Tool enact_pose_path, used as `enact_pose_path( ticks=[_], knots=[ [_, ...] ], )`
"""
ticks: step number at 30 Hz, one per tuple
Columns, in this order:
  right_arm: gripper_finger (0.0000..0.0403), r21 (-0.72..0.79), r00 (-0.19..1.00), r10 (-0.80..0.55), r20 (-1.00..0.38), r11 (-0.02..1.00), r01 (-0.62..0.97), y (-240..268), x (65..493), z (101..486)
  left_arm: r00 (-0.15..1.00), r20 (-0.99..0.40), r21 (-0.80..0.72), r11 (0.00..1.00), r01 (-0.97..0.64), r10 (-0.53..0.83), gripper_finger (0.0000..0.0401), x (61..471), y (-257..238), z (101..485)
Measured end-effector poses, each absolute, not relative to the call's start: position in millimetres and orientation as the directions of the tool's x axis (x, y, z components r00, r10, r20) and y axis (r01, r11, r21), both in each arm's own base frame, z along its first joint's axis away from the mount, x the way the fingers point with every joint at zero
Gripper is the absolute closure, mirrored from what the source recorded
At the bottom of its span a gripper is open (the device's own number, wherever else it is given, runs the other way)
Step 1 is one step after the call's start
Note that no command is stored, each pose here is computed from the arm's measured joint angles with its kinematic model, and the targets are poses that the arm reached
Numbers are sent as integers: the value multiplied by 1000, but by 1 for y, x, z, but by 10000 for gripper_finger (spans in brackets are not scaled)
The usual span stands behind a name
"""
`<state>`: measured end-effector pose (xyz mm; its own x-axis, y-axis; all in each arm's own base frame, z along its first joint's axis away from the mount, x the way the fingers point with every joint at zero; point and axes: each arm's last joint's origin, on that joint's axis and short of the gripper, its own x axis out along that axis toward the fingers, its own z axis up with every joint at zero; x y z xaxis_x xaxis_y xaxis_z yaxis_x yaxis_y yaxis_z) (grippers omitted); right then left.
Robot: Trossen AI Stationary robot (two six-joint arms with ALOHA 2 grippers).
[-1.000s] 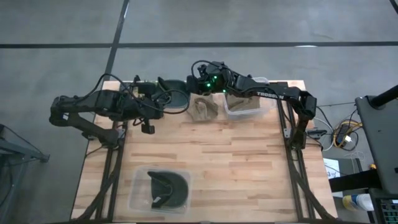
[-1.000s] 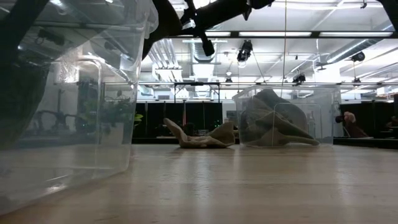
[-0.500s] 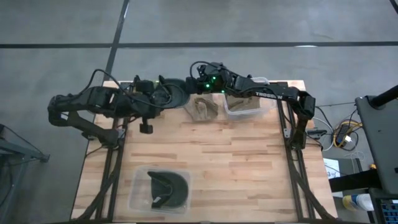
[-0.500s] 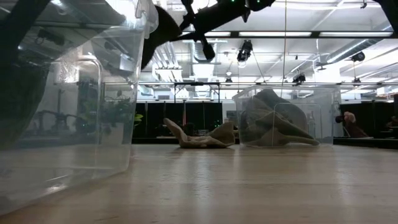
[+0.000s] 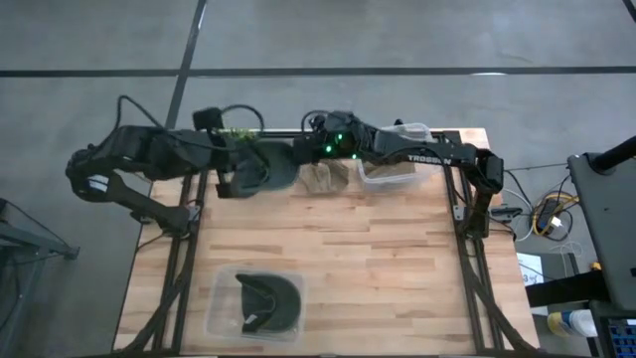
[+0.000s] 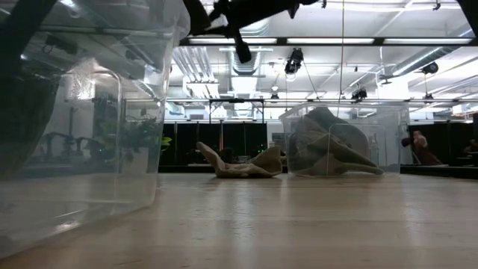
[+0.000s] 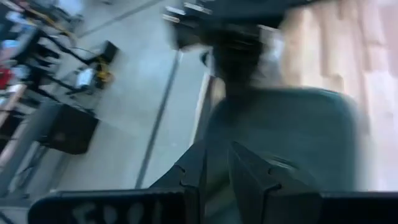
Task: Pick & Place hat
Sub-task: Put the green cap into the bottom transparent bin
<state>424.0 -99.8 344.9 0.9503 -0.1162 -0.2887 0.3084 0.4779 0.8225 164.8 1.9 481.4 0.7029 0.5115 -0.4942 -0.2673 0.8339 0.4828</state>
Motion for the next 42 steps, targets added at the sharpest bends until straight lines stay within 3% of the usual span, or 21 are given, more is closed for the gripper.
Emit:
enact_pose_path(
  ticks=[11,18,25,32,42],
  knots=[
    [392,788,962,48,-270,585,192,-8,435,352,698,-359,511,756,-409,620,341,146,7,512],
    [392,806,959,132,-250,577,131,46,433,354,683,-323,525,725,-446,655,341,140,9,520],
    [392,780,958,95,-271,604,161,99,425,350,680,-308,564,704,-432,665,341,138,9,522],
    [392,676,959,52,-279,720,158,136,417,345,662,-295,546,690,-475,690,341,138,10,523],
    [392,668,939,23,-344,708,228,164,427,308,665,-287,454,709,-540,690,341,138,10,524]
  ],
)
